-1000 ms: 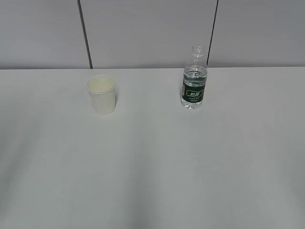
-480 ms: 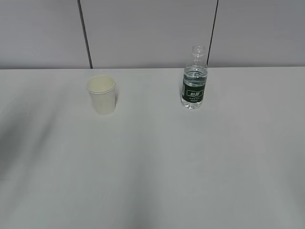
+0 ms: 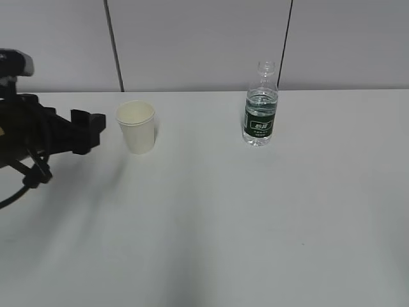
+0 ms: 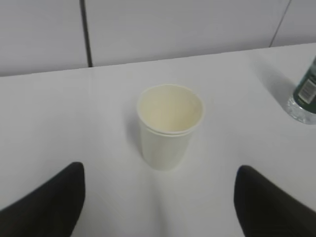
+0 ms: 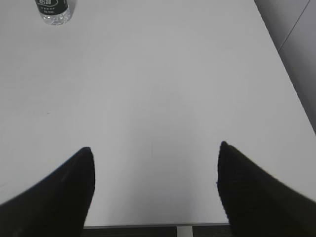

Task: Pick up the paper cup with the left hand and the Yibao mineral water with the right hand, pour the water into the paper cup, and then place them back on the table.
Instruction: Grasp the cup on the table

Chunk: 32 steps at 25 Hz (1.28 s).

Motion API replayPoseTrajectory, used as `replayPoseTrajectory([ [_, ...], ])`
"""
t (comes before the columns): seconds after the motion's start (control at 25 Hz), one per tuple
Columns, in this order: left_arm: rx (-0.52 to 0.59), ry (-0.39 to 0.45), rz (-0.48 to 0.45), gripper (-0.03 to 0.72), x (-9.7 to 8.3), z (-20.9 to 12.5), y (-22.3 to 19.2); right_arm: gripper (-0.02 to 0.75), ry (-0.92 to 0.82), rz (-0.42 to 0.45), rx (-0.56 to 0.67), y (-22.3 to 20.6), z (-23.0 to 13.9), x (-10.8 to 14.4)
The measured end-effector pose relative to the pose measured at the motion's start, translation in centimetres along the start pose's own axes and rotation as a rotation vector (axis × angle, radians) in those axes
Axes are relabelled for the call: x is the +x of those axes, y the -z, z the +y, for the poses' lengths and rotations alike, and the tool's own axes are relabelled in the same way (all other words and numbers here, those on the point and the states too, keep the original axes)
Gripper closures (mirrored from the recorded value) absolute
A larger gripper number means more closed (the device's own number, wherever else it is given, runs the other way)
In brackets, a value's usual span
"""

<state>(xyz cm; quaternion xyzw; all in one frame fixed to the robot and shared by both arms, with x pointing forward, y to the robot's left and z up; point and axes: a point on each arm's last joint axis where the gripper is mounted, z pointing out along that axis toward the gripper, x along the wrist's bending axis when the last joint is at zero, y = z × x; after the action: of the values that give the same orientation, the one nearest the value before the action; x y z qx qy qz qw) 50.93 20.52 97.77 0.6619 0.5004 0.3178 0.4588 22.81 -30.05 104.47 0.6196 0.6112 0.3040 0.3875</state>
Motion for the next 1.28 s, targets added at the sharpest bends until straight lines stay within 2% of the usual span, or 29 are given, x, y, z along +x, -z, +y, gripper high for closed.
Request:
replayPoseTrajectory([
  [0.16, -0.022, -0.031, -0.041, 0.13, -1.3, -1.5, -1.8, 0.167, 0.0, 0.0, 0.0, 0.0, 0.0, 0.0],
  [0.48, -0.03, -0.038, -0.034, 0.116, -1.3, -4.6, -4.5, 0.167, 0.0, 0.0, 0.0, 0.0, 0.0, 0.0],
  [1.0, -0.06, -0.041, -0.031, 0.058, -1.4, -6.2, -8.6, 0.167, 0.0, 0.0, 0.0, 0.0, 0.0, 0.0],
  [1.28, -0.079, -0.025, -0.013, 0.05, -1.4, -6.4, -10.8, 0.167, 0.0, 0.0, 0.0, 0.0, 0.0, 0.0],
])
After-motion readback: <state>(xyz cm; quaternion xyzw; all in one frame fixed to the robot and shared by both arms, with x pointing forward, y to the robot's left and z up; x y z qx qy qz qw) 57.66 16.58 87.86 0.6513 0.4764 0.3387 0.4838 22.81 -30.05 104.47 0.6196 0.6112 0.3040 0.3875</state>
